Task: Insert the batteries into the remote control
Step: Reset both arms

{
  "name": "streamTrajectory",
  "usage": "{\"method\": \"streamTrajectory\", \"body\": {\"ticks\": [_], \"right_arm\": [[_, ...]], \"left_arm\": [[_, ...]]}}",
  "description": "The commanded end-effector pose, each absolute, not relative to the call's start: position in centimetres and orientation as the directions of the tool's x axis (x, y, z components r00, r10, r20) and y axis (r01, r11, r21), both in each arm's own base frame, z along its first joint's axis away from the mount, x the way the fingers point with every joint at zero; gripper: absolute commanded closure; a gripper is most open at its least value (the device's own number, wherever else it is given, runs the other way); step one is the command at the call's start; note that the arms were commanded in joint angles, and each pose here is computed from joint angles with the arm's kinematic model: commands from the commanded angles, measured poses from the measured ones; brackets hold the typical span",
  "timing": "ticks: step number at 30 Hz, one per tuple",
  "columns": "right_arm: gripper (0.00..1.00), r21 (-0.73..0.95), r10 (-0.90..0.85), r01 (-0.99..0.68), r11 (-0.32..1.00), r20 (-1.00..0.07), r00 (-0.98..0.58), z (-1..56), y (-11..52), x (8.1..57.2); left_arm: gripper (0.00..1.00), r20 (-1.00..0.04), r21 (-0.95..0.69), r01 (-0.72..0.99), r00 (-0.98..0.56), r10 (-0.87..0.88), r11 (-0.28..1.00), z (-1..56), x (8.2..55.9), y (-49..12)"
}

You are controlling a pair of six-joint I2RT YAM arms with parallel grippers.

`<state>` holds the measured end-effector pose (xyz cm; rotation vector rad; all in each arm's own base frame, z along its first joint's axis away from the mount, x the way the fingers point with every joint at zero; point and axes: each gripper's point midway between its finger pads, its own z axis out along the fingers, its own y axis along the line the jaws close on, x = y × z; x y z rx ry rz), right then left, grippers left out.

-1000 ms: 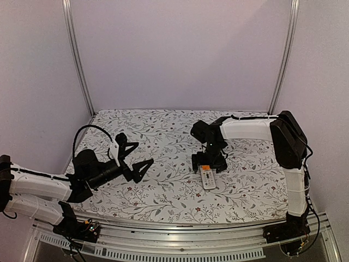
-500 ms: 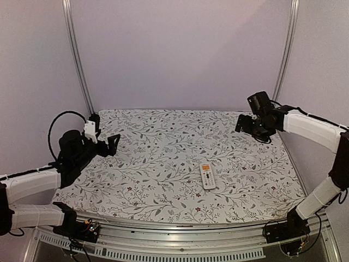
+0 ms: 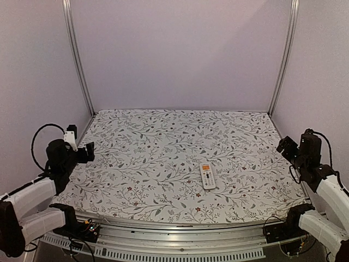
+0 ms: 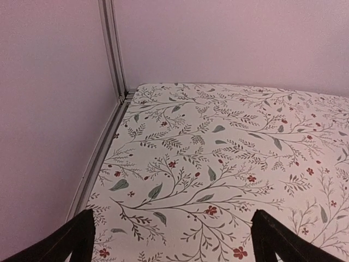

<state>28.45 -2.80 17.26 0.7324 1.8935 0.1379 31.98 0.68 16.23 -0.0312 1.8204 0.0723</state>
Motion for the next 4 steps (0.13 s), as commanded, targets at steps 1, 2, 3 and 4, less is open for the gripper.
{"method": "streamTrajectory", "body": {"ticks": [1,2,3,4], "right_arm": [[0.01,0.477,0.561,0.372,0.796,-0.812,-0.159,17.64,-2.83,28.05],[0.01,0.475,0.549,0.343,0.810,-0.821,-0.159,17.63,-2.50,28.06],[0.01,0.479,0.543,0.322,0.817,-0.827,-0.147,17.85,-2.33,27.96],[0.01,0.479,0.536,0.306,0.823,-0.832,-0.141,17.98,-2.19,27.89]], "left_arm": [[0.00,-0.957,0.087,-0.112,-0.284,0.053,0.990,14.84,31.10,2.82],[0.00,-0.958,0.089,-0.115,-0.283,0.053,0.989,14.83,31.03,3.03],[0.00,-0.958,0.091,-0.116,-0.282,0.055,0.989,14.78,30.94,3.18],[0.00,-0.958,0.095,-0.115,-0.282,0.059,0.989,14.71,30.86,3.30]]}}
